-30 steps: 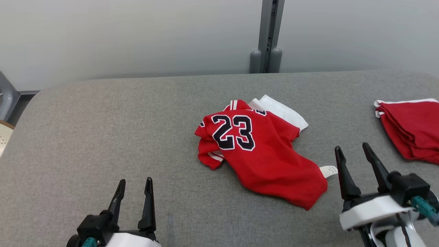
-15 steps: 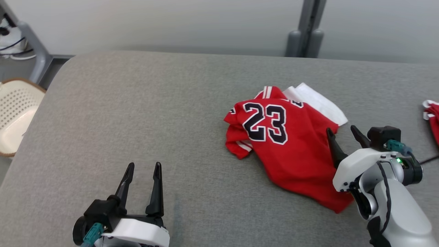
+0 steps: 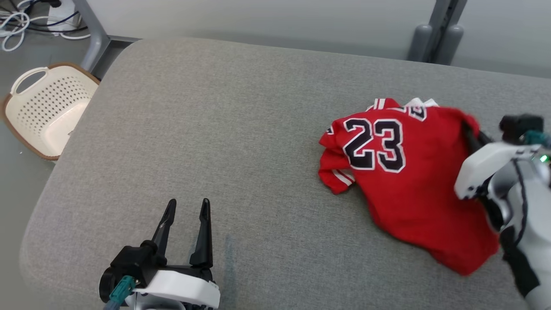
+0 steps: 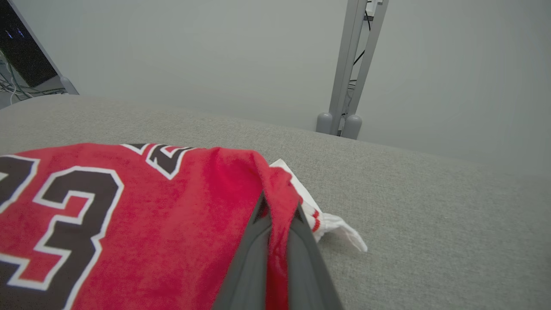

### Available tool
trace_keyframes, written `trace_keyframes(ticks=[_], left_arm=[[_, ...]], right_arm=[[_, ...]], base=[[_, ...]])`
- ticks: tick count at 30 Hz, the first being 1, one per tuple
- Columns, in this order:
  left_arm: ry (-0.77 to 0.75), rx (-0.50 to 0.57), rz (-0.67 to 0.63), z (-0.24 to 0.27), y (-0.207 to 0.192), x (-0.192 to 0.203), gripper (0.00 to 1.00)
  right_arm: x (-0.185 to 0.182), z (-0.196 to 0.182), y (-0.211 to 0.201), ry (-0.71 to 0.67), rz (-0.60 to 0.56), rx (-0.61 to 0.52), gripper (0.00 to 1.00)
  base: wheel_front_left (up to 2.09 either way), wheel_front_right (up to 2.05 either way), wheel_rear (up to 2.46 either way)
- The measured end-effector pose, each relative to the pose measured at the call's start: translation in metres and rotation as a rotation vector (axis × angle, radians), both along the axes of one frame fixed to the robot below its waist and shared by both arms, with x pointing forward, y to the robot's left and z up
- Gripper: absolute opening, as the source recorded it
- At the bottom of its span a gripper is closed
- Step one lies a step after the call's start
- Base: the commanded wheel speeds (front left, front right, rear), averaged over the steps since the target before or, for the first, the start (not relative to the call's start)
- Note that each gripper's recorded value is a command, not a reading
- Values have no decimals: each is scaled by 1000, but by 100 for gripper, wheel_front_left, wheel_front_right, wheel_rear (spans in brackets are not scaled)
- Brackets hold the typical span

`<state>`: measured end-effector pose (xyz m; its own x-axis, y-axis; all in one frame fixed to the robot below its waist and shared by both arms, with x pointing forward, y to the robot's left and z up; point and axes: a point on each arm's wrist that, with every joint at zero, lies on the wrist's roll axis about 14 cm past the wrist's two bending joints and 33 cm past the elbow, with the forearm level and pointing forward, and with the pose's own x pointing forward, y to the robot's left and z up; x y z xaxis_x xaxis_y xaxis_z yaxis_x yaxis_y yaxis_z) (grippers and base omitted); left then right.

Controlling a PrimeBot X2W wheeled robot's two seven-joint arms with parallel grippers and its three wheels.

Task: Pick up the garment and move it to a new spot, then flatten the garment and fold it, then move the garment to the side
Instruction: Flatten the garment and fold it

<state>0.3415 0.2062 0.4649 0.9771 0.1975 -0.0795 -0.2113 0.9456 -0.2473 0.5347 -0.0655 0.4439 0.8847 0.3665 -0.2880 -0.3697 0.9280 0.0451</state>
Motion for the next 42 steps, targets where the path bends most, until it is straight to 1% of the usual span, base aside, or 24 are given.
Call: trace_keyframes(ticks=[8, 11, 15, 16, 17, 18, 23, 29, 34, 38, 42], left_arm=[[10, 4, 49, -1, 12, -7, 100], [16, 5, 53, -2, 13, -8, 100], [25, 1, 56, -3, 13, -9, 100], [30, -1, 60, -5, 14, -9, 100], [33, 0, 62, -5, 15, -9, 100], [33, 3, 64, -5, 16, -8, 100], [45, 10, 82, -8, 20, -7, 100], [33, 6, 60, -6, 15, -1, 100], [20, 7, 17, -4, 3, 6, 100], [4, 4, -29, -1, -9, 13, 100], [-5, -1, -72, 0, -22, 16, 100]], right_arm=[[67, 79, 6, -201, 53, -134, 0], [83, 86, 7, -208, 60, -180, 0], [97, 79, 2, -199, 59, -238, 0], [100, 76, 1, -197, 56, -243, 27], [103, 72, 0, -191, 53, -248, 46], [105, 68, -1, -181, 44, -242, 100], [105, 48, -4, -151, 32, -227, 100], [94, 49, -9, -167, 19, -195, 100], [71, 47, -8, -167, 21, -145, 100], [51, 35, -36, -126, -27, -139, 100], [26, 10, -68, -34, -99, -128, 100]], base=[[0, 0, 0], [0, 0, 0], [0, 0, 0], [0, 0, 0], [0, 0, 0], [0, 0, 0], [0, 0, 0], [0, 0, 0], [0, 0, 0], [0, 0, 0], [0, 0, 0]])
